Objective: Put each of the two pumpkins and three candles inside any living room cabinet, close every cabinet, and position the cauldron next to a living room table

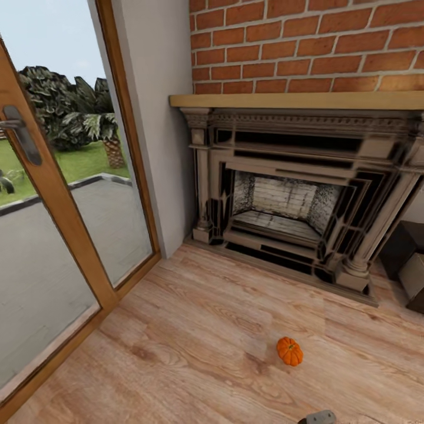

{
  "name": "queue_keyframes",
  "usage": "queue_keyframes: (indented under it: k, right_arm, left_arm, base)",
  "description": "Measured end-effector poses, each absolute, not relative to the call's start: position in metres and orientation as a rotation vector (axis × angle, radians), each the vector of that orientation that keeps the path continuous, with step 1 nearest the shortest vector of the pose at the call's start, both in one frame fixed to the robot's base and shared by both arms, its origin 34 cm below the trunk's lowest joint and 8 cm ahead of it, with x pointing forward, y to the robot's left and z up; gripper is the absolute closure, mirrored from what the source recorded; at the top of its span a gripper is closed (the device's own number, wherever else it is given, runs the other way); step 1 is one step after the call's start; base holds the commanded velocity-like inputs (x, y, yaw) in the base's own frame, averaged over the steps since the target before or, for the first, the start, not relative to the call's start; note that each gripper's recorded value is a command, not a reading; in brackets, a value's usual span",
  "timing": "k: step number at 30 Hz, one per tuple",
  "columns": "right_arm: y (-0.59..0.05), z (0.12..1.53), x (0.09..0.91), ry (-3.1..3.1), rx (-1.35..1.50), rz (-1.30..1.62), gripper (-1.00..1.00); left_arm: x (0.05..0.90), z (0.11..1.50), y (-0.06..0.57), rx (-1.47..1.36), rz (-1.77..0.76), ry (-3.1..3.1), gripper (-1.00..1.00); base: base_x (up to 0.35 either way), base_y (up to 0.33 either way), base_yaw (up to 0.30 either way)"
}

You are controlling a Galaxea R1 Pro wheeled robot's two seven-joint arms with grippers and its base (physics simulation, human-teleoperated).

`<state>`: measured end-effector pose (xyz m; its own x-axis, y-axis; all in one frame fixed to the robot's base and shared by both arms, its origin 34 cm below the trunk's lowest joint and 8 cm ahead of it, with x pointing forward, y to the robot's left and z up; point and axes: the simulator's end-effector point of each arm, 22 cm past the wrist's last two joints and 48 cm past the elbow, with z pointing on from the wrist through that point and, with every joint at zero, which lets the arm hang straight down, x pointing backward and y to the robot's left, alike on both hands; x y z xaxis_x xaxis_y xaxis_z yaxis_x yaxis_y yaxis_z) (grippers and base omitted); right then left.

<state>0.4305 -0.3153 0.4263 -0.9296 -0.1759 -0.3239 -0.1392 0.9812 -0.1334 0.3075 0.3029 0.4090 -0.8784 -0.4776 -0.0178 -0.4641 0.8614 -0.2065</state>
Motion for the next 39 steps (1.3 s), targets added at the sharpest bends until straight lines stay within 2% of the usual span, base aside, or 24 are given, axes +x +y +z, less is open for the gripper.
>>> queue_keyframes:
  k: [39]
  right_arm:
    - [-0.3165, 0.4254, 0.4291, 2.791, -0.201, -0.152, 1.00]
  left_arm:
    - [0.3063, 0.4085, 0.3030, -0.752, -0.302, 2.968, -1.00]
  base:
    - [0.000, 0.000, -0.240]
